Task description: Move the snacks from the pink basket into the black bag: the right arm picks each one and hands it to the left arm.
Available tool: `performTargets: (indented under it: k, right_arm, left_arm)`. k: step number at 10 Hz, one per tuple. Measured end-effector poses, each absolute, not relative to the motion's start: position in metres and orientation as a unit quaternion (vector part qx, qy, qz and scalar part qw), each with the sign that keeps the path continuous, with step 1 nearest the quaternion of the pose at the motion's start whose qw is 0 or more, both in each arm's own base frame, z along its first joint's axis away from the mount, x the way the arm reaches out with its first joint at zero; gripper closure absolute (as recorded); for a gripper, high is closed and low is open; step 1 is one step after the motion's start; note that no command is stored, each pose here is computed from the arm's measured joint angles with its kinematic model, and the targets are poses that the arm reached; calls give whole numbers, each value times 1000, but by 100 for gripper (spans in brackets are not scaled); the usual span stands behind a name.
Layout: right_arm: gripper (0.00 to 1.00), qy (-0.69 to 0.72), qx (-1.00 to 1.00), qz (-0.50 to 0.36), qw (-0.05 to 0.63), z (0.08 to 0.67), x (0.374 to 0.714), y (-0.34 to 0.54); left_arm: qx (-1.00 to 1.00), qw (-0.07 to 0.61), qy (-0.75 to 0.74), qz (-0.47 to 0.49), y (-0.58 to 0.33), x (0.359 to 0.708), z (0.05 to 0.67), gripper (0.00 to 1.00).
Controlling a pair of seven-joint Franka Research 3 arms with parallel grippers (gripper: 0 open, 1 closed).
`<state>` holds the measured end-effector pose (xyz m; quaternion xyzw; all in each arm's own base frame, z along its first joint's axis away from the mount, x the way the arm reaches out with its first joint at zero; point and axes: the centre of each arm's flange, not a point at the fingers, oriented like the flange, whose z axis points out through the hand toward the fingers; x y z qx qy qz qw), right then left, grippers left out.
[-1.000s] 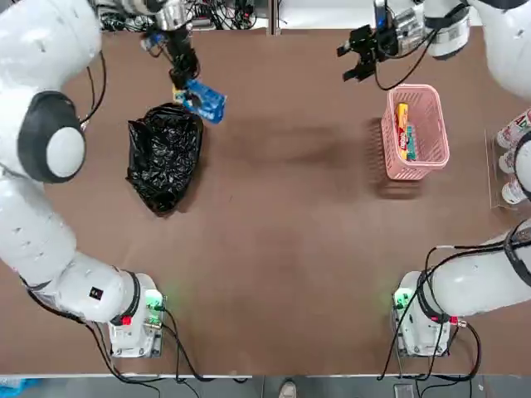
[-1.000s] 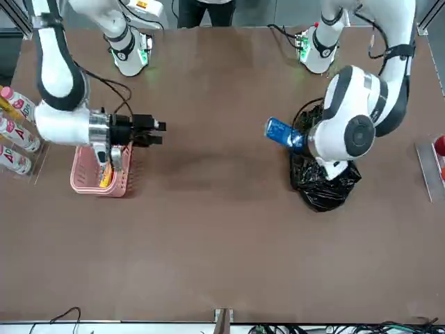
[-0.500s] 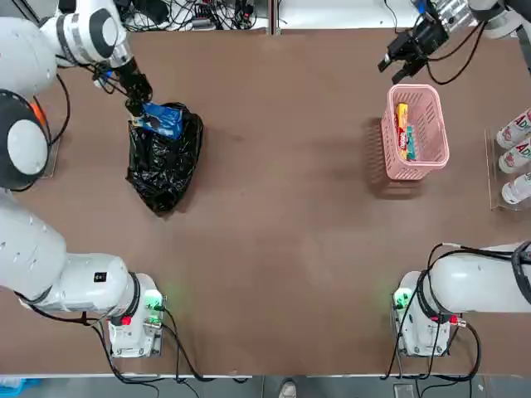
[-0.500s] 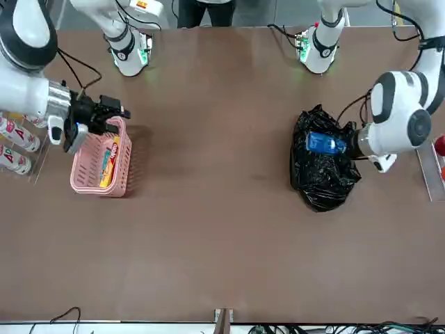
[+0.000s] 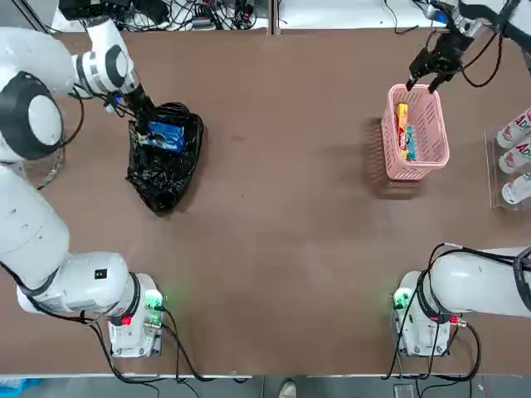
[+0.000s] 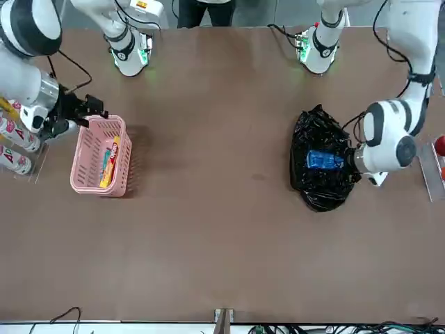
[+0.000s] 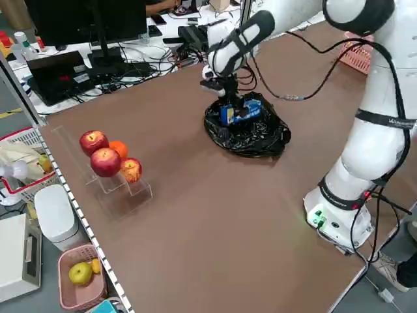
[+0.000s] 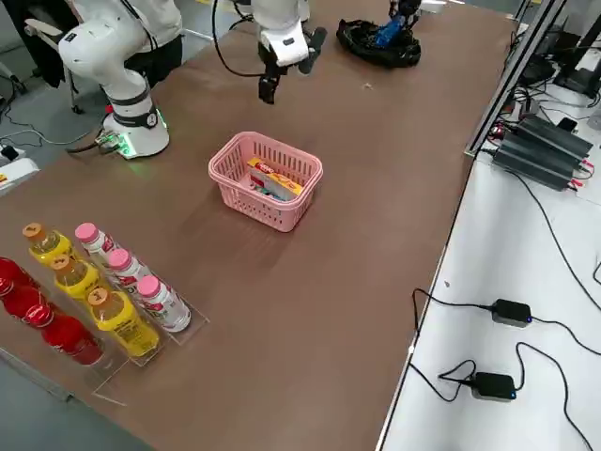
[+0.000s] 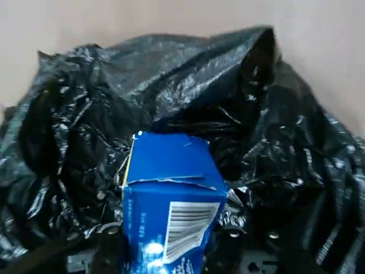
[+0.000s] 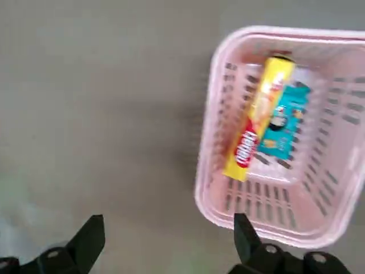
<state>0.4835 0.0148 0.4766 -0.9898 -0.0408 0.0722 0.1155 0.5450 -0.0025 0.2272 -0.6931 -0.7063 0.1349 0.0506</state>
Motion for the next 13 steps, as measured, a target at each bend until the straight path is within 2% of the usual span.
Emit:
performTargets:
  k: [2,7,9,11,13]
  right_arm:
    - [0,-1,-994,70,83,458,482,25]
    - [0,41,-996,35,66,380,462,30]
    - [0,48,-996,26,65,368,458,26]
    - [0,59,-996,4,63,363,458,17]
    - [0,73,-995,-16,59,342,449,7]
  left_arm:
    - [-698,46,-702,131,-11,545,226,59]
    - [-715,23,-689,112,-39,551,230,57]
    - [-718,17,-688,106,-43,554,235,29]
    - [-721,3,-687,91,-45,564,271,1]
    - [-732,2,-674,93,-53,574,347,0]
